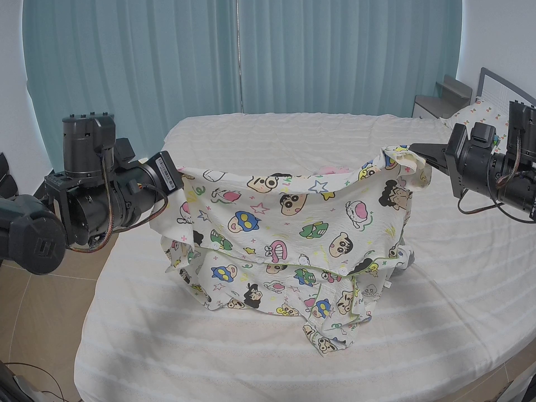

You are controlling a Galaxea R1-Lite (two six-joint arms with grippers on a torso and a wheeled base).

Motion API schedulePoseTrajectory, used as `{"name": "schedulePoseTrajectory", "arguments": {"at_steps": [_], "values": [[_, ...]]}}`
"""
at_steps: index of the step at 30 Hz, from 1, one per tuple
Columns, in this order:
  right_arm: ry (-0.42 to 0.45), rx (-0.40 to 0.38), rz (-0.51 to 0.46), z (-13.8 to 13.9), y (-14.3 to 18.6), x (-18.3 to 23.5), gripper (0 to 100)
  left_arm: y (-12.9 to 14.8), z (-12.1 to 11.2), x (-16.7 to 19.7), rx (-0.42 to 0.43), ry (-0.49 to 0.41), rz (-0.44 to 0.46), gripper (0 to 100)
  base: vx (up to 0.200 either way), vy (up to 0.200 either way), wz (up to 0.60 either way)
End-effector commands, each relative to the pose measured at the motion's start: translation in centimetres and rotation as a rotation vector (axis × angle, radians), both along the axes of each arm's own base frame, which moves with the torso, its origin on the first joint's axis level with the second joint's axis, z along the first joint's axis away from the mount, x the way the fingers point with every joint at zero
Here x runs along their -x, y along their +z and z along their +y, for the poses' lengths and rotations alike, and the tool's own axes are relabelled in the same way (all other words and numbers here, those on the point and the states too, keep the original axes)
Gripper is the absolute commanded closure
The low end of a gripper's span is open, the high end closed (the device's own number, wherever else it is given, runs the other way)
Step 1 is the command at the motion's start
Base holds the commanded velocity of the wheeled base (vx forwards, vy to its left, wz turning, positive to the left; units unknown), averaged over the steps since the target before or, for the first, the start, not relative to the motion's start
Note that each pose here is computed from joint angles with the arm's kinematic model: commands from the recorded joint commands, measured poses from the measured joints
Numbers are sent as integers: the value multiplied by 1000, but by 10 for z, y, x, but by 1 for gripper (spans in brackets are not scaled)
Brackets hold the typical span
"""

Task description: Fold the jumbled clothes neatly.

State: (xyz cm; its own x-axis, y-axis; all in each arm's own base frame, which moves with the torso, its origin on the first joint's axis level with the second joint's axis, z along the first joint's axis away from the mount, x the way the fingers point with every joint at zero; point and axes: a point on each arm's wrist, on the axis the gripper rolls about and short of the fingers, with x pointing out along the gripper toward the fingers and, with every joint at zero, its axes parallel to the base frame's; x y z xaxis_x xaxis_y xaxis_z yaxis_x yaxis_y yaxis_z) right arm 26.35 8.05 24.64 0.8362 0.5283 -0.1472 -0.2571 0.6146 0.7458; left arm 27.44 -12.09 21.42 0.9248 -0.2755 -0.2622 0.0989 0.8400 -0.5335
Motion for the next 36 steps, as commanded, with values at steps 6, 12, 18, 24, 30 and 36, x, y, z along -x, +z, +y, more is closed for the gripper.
{"name": "schedulePoseTrajectory", "arguments": {"at_steps": [6, 12, 18, 24, 30, 36], "values": [[2, -81, -78, 0, 24, 8, 100, 2, 0, 3, 36, 4, 13, 100, 0, 0, 0], [30, -77, -49, 6, 15, 16, 100, -1, -2, 12, 51, -7, 66, 100, -67, 0, 0], [35, -67, -15, 7, 5, 17, 100, -3, -2, 12, 82, 4, 82, 100, -200, 0, 0], [44, -85, -73, 3, 21, 28, 100, -1, -1, 15, 85, 4, 79, 100, -200, 0, 0], [51, -100, -109, 1, 30, 38, 100, -4, 1, 24, 92, 0, 91, 100, -200, 0, 0], [115, -125, -182, -5, 46, 58, 100, 12, 4, 49, 206, -43, 67, 100, -33, 0, 0]]}}
